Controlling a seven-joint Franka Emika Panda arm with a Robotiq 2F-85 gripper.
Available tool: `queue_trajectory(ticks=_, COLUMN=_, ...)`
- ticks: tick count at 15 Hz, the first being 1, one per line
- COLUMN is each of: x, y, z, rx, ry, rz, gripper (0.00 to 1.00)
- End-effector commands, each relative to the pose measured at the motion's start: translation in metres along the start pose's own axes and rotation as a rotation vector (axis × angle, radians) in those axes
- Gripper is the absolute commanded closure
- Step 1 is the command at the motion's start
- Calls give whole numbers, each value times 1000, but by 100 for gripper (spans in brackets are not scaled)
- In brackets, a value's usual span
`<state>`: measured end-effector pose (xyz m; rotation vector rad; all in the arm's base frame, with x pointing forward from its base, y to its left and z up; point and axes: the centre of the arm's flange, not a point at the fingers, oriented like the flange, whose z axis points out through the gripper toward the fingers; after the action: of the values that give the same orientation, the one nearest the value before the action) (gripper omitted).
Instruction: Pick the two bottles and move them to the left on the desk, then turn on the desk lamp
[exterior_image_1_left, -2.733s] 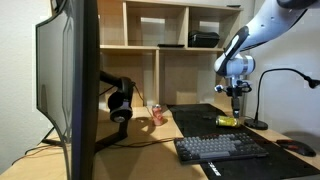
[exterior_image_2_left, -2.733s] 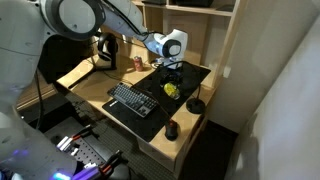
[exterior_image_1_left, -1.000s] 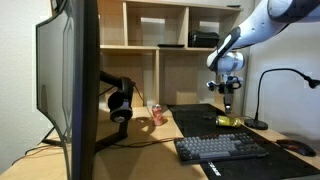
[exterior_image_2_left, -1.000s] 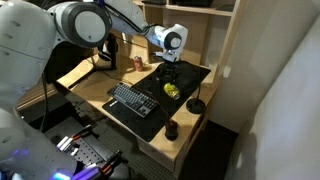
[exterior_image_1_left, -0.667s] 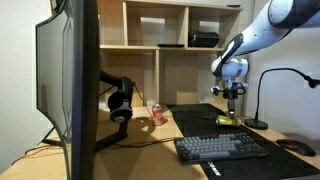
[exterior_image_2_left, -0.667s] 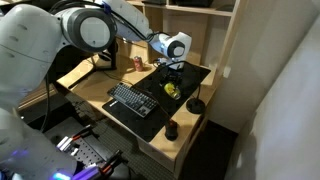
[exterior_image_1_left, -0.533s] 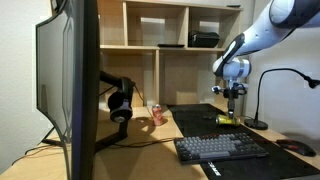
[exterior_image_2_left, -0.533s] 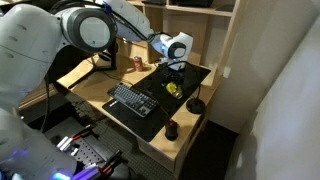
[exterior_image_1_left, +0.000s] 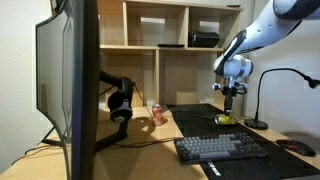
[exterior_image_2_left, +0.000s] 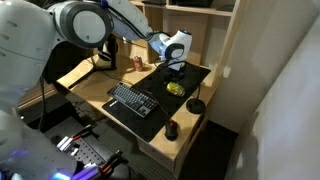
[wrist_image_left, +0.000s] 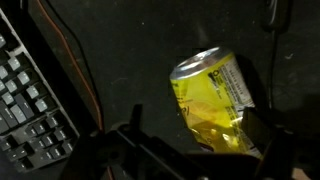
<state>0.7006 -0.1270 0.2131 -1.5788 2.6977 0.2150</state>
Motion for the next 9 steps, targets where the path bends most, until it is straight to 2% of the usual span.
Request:
queue_trajectory(ticks=1, x=9, y=39, z=-41, rx=69, ry=-29, rz=-171, gripper=0)
queue_trajectory(ticks=3, x=14, y=37, z=-50, rx=39, ry=-23, rz=-248, gripper=0)
queue_trajectory(ticks=4, x=0, y=14, z=-40, rx=56, ry=-16, rz=-179, gripper=0)
queue_trajectory(ticks=6, x=3, y=20, z=-51, rx=59, ry=-19, rz=-216, gripper=0)
queue_trajectory(ticks=9, x=-4, y=13, z=-31, rx=87, ry=45, rz=-240, gripper=0)
